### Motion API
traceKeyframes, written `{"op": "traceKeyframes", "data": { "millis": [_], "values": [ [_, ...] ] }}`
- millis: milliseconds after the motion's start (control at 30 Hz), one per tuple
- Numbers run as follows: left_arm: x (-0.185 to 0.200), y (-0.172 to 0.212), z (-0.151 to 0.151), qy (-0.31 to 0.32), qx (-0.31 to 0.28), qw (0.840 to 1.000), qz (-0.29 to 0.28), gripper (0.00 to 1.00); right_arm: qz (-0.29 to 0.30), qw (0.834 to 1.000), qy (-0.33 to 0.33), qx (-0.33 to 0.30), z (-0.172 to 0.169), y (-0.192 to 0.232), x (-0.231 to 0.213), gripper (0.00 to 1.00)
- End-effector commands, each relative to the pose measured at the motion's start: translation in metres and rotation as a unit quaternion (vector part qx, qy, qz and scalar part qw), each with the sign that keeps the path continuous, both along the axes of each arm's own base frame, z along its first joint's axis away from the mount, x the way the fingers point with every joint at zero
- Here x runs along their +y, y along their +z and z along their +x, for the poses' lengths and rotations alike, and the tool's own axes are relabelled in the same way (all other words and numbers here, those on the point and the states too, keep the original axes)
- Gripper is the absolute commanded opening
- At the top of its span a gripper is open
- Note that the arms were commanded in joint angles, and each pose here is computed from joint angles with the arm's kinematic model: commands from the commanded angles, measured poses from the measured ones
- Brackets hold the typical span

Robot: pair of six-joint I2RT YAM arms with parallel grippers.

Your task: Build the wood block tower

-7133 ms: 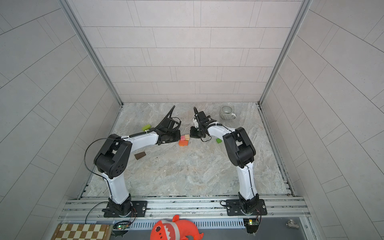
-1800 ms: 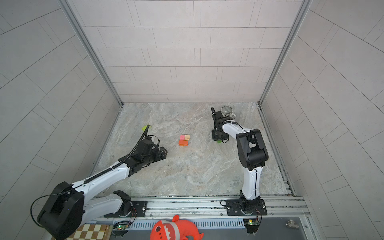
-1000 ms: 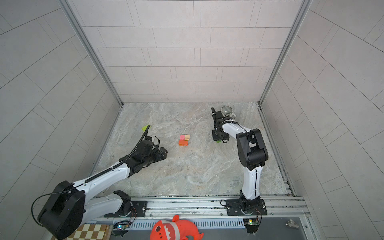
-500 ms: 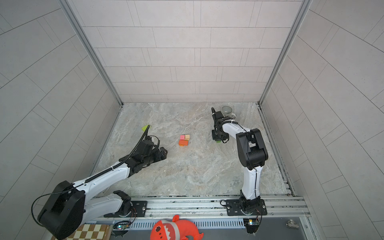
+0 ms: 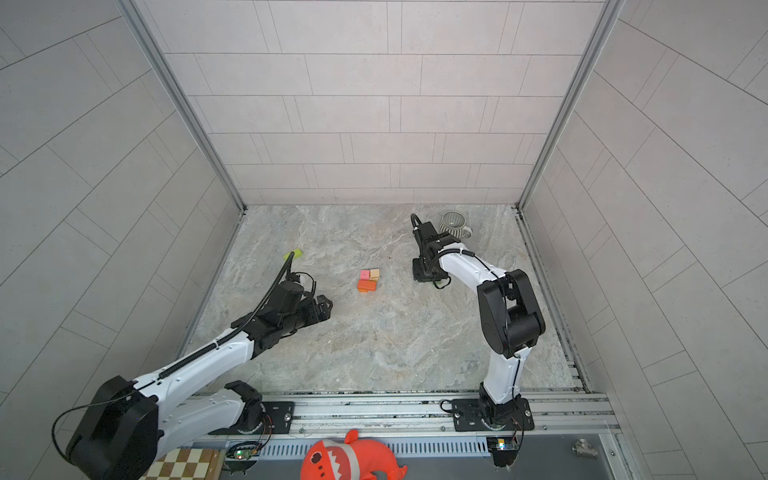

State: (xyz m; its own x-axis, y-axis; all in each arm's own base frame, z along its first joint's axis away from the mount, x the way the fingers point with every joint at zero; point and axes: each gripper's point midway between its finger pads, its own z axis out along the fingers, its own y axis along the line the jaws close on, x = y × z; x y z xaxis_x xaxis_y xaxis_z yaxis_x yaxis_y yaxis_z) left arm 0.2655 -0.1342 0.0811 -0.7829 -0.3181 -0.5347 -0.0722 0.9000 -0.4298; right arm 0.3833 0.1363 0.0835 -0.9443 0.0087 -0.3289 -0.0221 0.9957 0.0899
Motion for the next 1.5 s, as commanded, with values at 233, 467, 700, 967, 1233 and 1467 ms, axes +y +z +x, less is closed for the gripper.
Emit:
{"op": "traceKeyframes", "data": {
  "millis": [233,467,700,967,1233,1467],
  "values": [
    [0.008,-0.005,-0.012,0.003,0.003,1.0,0.007,0.91,-0.023,0.999,-0.023,0.021,-0.002,0.004,-0.048,0.43],
    [0.01,-0.009,-0.004,0.009,-0.004,1.0,0.022,0.91,-0.038,0.999,-0.007,0.027,0.009,-0.012,-0.052,0.51],
    [0.007,-0.012,0.004,0.006,-0.005,1.0,0.03,0.91,-0.045,0.998,-0.008,0.031,0.02,-0.028,-0.051,0.53],
    [0.0,-0.022,0.015,0.001,0.016,0.999,0.037,0.91,-0.055,0.998,-0.012,0.037,0.031,-0.04,-0.052,0.53],
    [-0.003,-0.034,0.017,-0.007,0.039,0.998,0.043,0.91,-0.053,0.998,-0.015,0.042,0.034,-0.047,-0.054,0.44],
    [-0.002,-0.033,0.016,-0.007,0.039,0.998,0.045,0.91,-0.051,0.997,-0.015,0.047,0.032,-0.05,-0.054,0.37]
  ]
}}
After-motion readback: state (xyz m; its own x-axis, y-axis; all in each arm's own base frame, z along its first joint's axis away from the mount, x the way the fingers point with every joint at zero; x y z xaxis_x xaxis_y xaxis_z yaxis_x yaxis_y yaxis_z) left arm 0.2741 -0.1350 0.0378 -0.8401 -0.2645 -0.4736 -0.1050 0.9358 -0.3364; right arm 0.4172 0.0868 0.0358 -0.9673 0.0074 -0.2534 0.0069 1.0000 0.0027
